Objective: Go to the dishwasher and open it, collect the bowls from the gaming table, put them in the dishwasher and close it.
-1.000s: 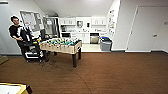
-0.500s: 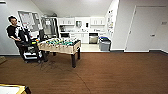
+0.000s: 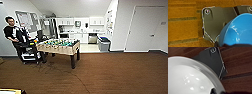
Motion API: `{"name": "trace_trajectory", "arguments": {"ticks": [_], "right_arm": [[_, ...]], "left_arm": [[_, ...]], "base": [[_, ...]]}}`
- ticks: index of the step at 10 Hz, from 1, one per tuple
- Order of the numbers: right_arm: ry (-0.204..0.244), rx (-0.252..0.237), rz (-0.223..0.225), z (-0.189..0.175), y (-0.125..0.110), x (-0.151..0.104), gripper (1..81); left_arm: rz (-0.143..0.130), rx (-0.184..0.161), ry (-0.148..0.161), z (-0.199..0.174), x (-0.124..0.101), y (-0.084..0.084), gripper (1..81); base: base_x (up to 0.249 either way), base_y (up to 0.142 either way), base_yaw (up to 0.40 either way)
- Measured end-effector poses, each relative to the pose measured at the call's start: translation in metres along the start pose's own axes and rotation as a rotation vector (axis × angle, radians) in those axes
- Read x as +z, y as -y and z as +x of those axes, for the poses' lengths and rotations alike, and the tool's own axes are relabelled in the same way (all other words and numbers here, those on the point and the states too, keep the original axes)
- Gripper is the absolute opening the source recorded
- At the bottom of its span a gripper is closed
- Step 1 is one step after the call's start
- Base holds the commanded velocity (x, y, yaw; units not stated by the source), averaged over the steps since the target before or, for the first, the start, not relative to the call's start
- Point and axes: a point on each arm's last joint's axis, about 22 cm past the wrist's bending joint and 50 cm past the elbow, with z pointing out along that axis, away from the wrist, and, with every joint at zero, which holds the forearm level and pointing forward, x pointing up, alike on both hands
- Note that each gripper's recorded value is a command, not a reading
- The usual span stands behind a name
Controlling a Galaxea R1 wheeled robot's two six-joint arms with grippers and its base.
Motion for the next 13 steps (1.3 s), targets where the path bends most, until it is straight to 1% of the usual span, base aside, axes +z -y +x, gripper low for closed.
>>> {"name": "trace_trajectory", "arguments": {"ticks": [1,3,4,6,7,8,9,11,13], "right_arm": [[0.009,0.001,0.002,-0.004,0.001,0.0,1.0],[0.01,0.001,0.002,-0.005,0.0,0.0,1.0],[0.007,0.0,0.002,-0.003,0.0,0.0,1.0],[0.008,0.002,0.011,-0.005,0.008,0.002,1.0],[0.013,0.001,0.005,-0.005,0.003,0.001,1.0],[0.002,-0.001,-0.004,0.001,-0.003,-0.001,1.0],[0.0,0.0,0.001,0.0,0.001,0.0,1.0],[0.011,0.0,0.003,-0.005,0.002,0.001,1.0],[0.0,0.0,0.002,0.0,0.001,0.001,1.0]], "left_arm": [[0.001,-0.002,0.012,-0.007,0.0,-0.001,1.0],[0.0,-0.001,0.008,-0.006,0.0,-0.001,1.0],[-0.001,0.0,0.006,-0.004,0.0,-0.002,1.0],[0.008,0.0,0.008,-0.005,-0.001,0.005,1.0],[0.004,-0.001,0.014,-0.007,0.0,0.0,1.0],[-0.01,-0.001,0.006,-0.002,0.002,-0.008,1.0],[-0.006,0.0,0.001,0.0,0.001,-0.005,1.0],[-0.004,-0.002,0.01,-0.006,0.001,-0.005,1.0],[-0.008,-0.001,0.006,-0.003,0.002,-0.007,1.0]], "base": [[0.149,0.0,0.0],[0.183,0.0,0.0],[0.21,-0.063,0.0],[0.21,-0.08,0.0],[0.21,-0.089,0.0],[0.21,-0.092,0.0],[0.21,-0.096,0.0],[0.21,-0.096,0.0],[0.21,-0.096,0.0]]}}
